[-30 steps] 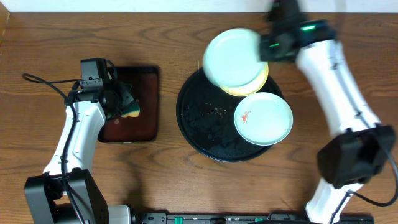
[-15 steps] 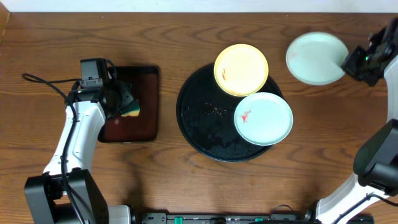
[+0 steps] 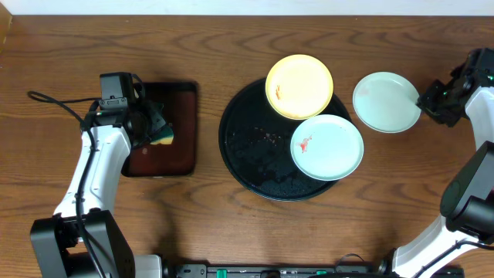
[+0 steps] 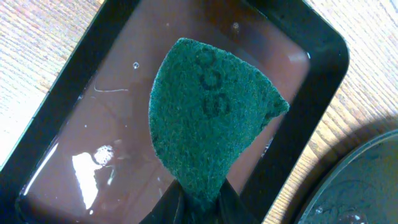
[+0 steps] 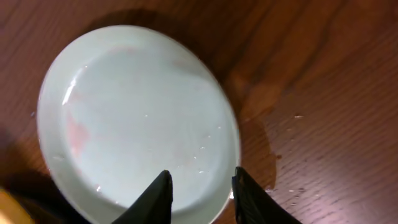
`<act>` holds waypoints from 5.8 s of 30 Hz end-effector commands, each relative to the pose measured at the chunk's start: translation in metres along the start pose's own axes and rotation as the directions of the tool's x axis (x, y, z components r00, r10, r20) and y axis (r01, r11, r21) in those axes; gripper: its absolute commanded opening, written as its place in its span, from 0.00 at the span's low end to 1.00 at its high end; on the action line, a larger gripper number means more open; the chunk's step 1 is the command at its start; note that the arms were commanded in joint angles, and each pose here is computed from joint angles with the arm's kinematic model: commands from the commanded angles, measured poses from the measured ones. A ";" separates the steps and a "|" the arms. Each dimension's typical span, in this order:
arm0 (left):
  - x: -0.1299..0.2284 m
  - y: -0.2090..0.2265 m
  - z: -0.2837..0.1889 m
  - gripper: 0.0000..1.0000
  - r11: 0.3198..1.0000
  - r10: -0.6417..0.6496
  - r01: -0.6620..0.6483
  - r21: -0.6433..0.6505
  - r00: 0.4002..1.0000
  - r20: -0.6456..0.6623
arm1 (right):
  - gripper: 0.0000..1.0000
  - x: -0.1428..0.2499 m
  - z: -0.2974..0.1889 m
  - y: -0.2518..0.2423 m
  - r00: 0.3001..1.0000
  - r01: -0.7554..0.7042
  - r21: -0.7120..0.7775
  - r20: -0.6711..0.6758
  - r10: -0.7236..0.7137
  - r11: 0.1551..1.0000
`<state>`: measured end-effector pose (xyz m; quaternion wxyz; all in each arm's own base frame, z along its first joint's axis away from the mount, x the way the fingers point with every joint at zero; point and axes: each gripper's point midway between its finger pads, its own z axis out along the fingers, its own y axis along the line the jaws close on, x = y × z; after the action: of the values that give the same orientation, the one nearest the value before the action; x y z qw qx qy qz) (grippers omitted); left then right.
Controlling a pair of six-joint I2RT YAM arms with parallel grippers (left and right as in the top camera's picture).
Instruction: Clean dirty plates on tray and stack at the side
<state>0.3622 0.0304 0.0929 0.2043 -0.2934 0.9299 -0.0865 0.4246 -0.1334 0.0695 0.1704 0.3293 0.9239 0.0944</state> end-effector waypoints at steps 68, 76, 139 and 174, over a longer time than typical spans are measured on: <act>0.000 0.002 0.001 0.08 0.999 0.043 -0.043 -0.001 0.999 0.003 | 0.01 0.144 0.037 0.264 0.729 0.673 -0.280 0.089 -0.679 0.685; -0.001 0.001 0.001 0.08 0.999 0.042 -0.042 0.001 0.999 0.007 | 0.01 0.197 0.031 0.269 0.731 0.623 -0.357 -0.051 -0.681 0.696; 0.076 -0.171 -0.013 0.08 0.890 0.270 -0.272 0.366 0.961 0.059 | 0.01 0.210 0.087 0.205 0.729 0.675 0.010 -0.165 -0.665 0.738; 0.130 -0.194 0.109 0.08 0.965 0.091 -0.089 0.248 0.996 0.004 | 0.01 0.212 0.086 0.202 0.755 0.644 0.022 -0.179 -0.631 0.765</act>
<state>0.4155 -0.2181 0.0204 0.2379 -0.2232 0.9165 -0.2315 0.4215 0.1864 0.0074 0.1069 -0.0221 0.9912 0.0753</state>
